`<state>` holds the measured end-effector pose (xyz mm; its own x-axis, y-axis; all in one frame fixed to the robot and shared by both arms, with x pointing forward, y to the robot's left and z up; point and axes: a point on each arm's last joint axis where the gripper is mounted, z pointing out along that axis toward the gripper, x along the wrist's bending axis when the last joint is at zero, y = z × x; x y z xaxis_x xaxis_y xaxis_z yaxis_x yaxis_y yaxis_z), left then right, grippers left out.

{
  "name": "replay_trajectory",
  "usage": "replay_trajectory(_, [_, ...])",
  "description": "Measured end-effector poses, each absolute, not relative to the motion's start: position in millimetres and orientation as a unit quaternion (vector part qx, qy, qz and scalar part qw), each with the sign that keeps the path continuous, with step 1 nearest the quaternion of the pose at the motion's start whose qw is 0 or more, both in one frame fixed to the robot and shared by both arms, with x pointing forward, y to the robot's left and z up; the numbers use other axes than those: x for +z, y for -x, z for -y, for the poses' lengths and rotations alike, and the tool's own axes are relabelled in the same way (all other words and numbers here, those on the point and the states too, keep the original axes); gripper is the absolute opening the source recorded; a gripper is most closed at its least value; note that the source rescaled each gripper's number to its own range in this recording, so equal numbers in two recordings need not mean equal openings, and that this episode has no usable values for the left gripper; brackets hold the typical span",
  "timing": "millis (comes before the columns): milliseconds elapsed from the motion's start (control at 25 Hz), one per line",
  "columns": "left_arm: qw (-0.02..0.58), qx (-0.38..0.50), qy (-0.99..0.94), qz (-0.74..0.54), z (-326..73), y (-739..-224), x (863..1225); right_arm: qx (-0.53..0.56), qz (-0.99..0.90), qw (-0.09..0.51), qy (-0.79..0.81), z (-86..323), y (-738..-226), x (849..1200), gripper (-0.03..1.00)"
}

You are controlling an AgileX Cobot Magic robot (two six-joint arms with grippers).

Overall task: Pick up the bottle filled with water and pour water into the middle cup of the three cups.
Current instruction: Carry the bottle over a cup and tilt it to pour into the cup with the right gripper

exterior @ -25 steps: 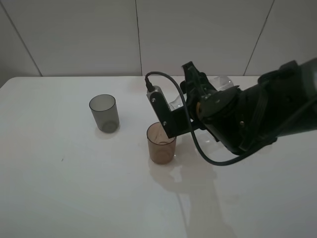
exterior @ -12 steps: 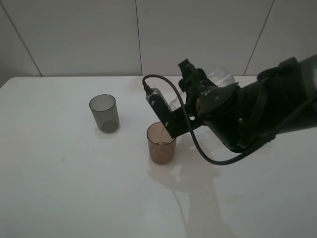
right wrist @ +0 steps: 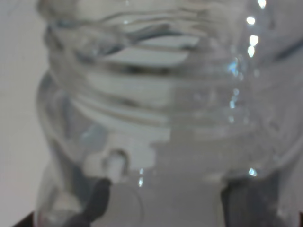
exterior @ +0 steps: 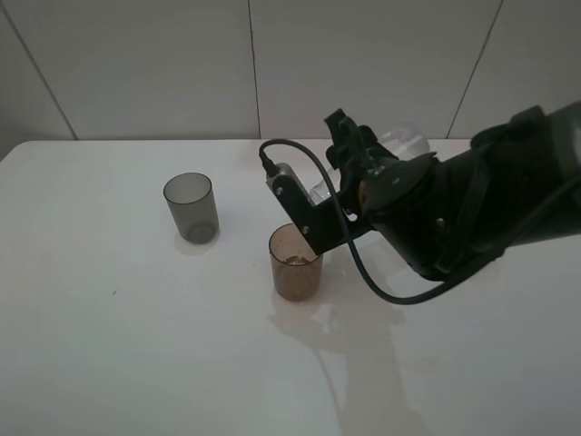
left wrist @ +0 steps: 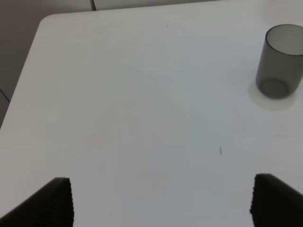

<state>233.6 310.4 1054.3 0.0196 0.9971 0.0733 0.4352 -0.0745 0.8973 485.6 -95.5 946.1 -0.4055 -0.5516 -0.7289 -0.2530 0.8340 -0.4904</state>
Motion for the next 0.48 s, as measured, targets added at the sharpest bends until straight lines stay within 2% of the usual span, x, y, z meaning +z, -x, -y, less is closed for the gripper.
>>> replay_trajectory(480, [0.357,0.394,-0.618,-0.579,-310.4,-233.6,1054.3,-0.177,-0.811,0.482,0.28,95.0,-484.9,946.6,0.0])
